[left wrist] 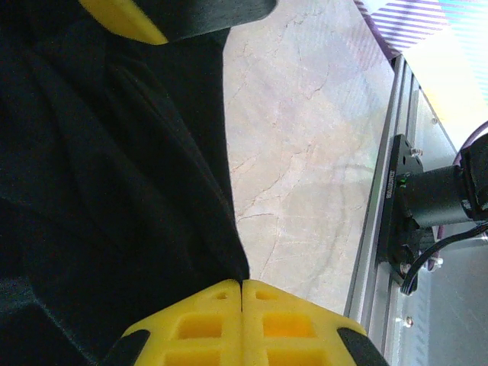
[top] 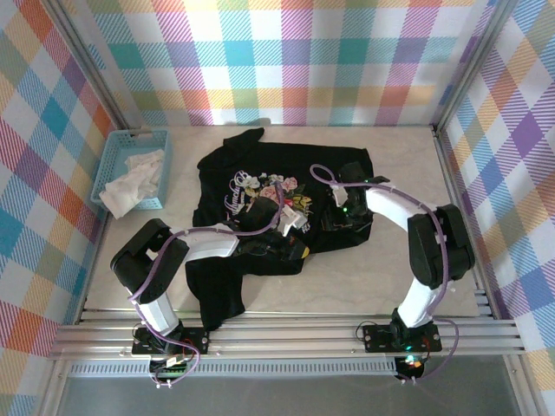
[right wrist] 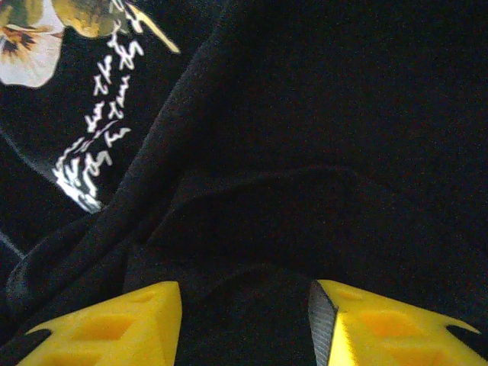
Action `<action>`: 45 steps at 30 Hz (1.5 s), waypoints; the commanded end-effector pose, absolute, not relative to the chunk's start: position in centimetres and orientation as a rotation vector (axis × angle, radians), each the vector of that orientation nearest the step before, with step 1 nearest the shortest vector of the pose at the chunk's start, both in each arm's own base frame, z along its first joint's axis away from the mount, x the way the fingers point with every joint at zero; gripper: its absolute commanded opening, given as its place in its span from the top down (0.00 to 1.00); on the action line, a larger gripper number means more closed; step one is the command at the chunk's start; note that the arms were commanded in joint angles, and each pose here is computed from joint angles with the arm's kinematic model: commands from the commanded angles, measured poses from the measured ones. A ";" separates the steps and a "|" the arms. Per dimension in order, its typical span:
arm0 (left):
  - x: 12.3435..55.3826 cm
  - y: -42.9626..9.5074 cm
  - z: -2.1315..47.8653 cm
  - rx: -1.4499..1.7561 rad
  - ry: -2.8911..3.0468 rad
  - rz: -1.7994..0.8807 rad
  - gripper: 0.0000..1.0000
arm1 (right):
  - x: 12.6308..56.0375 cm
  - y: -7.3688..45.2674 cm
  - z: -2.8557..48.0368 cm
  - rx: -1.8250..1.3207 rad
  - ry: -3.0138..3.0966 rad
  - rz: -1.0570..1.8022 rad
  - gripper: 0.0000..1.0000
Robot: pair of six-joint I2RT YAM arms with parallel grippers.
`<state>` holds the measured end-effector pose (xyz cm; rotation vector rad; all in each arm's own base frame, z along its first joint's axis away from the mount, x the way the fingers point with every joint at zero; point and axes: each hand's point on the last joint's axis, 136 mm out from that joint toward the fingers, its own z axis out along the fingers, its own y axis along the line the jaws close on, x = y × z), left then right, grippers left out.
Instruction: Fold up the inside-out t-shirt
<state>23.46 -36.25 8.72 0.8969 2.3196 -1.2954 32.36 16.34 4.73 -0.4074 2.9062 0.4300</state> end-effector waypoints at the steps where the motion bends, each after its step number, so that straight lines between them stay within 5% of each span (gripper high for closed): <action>1: 23.5 -36.2 8.8 0.921 2.314 -1.303 1.00 | 32.4 16.6 4.7 -0.441 2.924 0.455 0.56; 5: 23.5 -36.2 8.7 0.919 2.317 -1.300 1.00 | 32.3 16.5 4.8 -0.420 2.931 0.447 0.63; 11: 23.5 -36.1 8.4 0.922 2.324 -1.296 1.00 | 31.4 15.6 5.7 -0.278 2.964 0.412 0.55; 28: 23.5 -36.2 8.1 0.927 2.329 -1.299 1.00 | 30.6 17.2 2.8 0.022 3.040 0.580 0.54; 36: 23.5 -36.2 7.9 0.928 2.332 -1.297 1.00 | 30.8 17.2 1.7 0.033 3.049 0.562 0.69; 45: 23.5 -36.2 7.5 0.931 2.337 -1.299 1.00 | 31.6 16.8 2.3 0.027 3.008 0.526 0.97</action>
